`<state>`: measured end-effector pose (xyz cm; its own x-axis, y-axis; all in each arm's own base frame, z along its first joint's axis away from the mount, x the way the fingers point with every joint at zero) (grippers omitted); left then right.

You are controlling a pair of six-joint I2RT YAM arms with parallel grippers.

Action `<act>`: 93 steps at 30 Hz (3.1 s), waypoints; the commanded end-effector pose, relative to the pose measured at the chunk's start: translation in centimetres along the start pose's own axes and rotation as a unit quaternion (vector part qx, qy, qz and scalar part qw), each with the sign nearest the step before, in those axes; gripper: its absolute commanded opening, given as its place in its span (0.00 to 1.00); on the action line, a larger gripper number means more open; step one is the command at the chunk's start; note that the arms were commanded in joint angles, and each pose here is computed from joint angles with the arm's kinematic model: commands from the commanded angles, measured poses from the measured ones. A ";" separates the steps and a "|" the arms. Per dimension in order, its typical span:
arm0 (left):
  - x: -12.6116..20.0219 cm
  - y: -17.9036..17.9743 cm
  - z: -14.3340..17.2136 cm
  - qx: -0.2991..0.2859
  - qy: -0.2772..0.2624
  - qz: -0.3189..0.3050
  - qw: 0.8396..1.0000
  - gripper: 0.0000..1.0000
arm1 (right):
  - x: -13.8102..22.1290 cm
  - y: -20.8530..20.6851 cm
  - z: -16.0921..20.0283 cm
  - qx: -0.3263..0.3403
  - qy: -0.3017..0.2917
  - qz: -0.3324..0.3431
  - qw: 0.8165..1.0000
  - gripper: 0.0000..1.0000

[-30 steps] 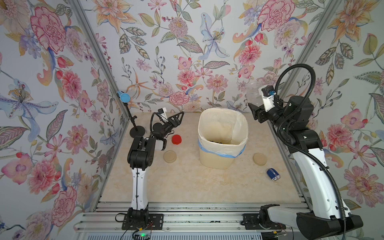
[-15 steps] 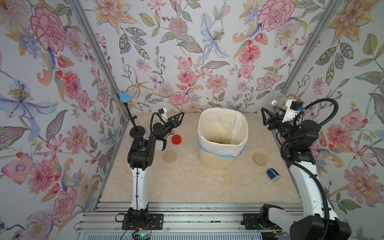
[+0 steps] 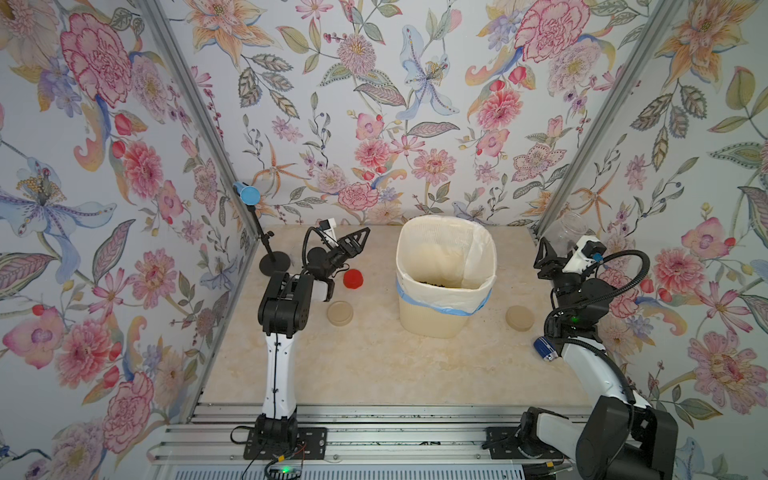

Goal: Empty moldy tea leaves from jars
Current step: Place the lid at the center of the board.

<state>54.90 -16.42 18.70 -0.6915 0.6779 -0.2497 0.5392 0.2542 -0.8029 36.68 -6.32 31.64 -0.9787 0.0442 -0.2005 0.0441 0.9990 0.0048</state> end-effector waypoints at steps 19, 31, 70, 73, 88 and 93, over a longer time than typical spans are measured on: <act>-2.5 1.0 1.2 -0.016 0.018 0.017 1.000 1.00 | -10.0 -3.4 14.5 0.001 0.081 0.018 0.997 0.60; -2.6 1.4 1.6 -0.008 0.022 0.023 0.999 1.00 | -14.1 -2.6 20.5 0.017 0.124 0.023 0.992 0.62; -2.9 -2.8 -0.8 -0.091 0.065 -0.055 0.992 1.00 | -10.0 -0.6 15.0 0.020 0.078 -0.029 0.996 0.67; -2.7 -7.4 -2.7 -0.139 0.087 -0.077 0.984 1.00 | -7.7 0.0 13.0 0.026 0.068 -0.035 0.997 0.67; -6.3 -34.2 3.4 -0.308 0.269 -0.006 0.913 1.00 | 1.2 5.2 0.8 0.128 -0.008 -0.070 0.989 0.67; -7.6 -38.3 7.2 -0.327 0.308 0.029 0.893 1.00 | 2.7 7.4 -1.9 0.148 -0.026 -0.093 0.984 0.67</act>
<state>35.97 -35.15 52.31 -0.3779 0.9256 0.0205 0.8947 0.3708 -0.2492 34.57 0.53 32.99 -0.9586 -0.1403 -0.2480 -0.0706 0.9603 -0.2700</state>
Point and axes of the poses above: each gripper's point midway between its finger pads, its own x axis back along the fingers, its own y axis along the line the jaws close on, z = x × y, the point moved 3 cm from there along x, back along the fingers, and after that the axes turned 7 degrees about x, right-handed, at the moved point
